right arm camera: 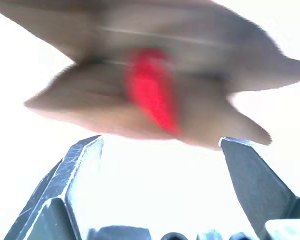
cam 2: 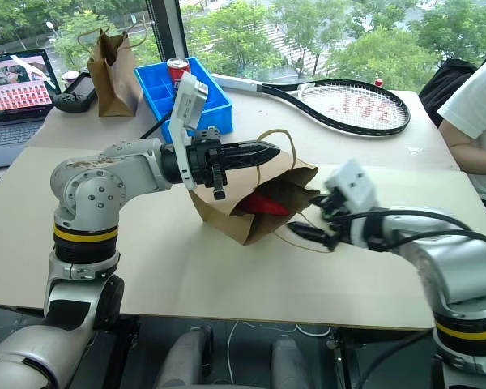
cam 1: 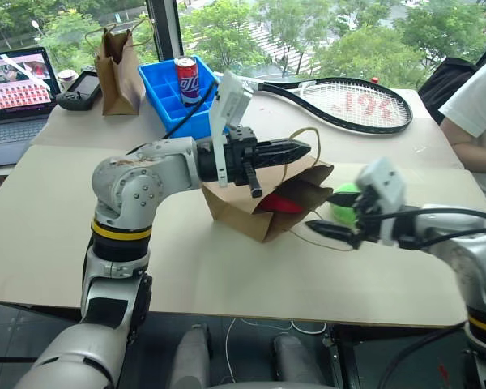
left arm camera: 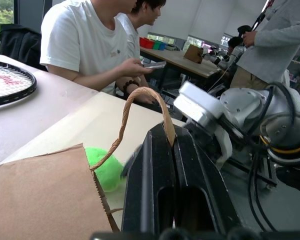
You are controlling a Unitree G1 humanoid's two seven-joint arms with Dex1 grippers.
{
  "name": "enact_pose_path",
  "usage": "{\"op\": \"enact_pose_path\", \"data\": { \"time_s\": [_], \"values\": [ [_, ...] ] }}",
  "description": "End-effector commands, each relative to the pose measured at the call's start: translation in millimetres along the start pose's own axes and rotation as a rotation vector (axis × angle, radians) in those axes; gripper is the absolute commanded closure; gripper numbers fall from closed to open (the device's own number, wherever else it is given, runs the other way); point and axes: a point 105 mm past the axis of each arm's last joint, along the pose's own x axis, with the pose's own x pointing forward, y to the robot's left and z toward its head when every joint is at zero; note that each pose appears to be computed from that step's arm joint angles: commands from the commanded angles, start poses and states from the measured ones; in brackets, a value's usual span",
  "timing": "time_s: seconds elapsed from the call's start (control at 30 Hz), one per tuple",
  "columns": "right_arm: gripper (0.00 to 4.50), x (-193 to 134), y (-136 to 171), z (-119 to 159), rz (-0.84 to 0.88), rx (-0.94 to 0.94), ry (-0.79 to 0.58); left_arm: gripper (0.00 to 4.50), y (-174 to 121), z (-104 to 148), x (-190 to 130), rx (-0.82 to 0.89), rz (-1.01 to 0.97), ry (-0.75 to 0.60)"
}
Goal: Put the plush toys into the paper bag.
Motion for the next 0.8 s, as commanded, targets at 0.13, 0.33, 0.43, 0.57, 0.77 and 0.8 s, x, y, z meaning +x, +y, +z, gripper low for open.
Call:
{"op": "enact_pose_path", "data": {
  "time_s": [0.13, 0.33, 0.43, 0.57, 0.77, 0.8],
  "values": [
    [0.42, 22.0, -46.7, -24.1, -0.210, 0.109, -0.005, 4.50, -8.5, 8.3, 2.3, 0.038, -0.027, -0.010],
    [0.42, 56.8, -51.8, -70.7, -0.210, 0.209, 0.043, 4.50, -7.5, 9.5, 1.4, 0.046, -0.018, -0.010],
    [0.93, 59.8, -52.3, -89.8, -0.220, 0.241, 0.066, 4.50, -6.8, 10.0, 0.6, 0.049, -0.010, -0.010],
    [2.15, 39.9, -67.8, -73.5, -0.290, 0.151, 0.014, 4.50, -5.9, 10.6, -0.5, 0.052, -0.002, -0.010],
    [4.11, -12.5, -66.8, 0.0, -0.246, -0.073, -0.069, 4.50, -4.2, 11.6, -0.1, 0.052, 0.002, -0.012],
    [4.33, -17.2, -62.0, 8.9, -0.221, -0.088, -0.074, 4.50, -3.7, 11.7, 0.1, 0.052, 0.003, -0.012]
  ]
}}
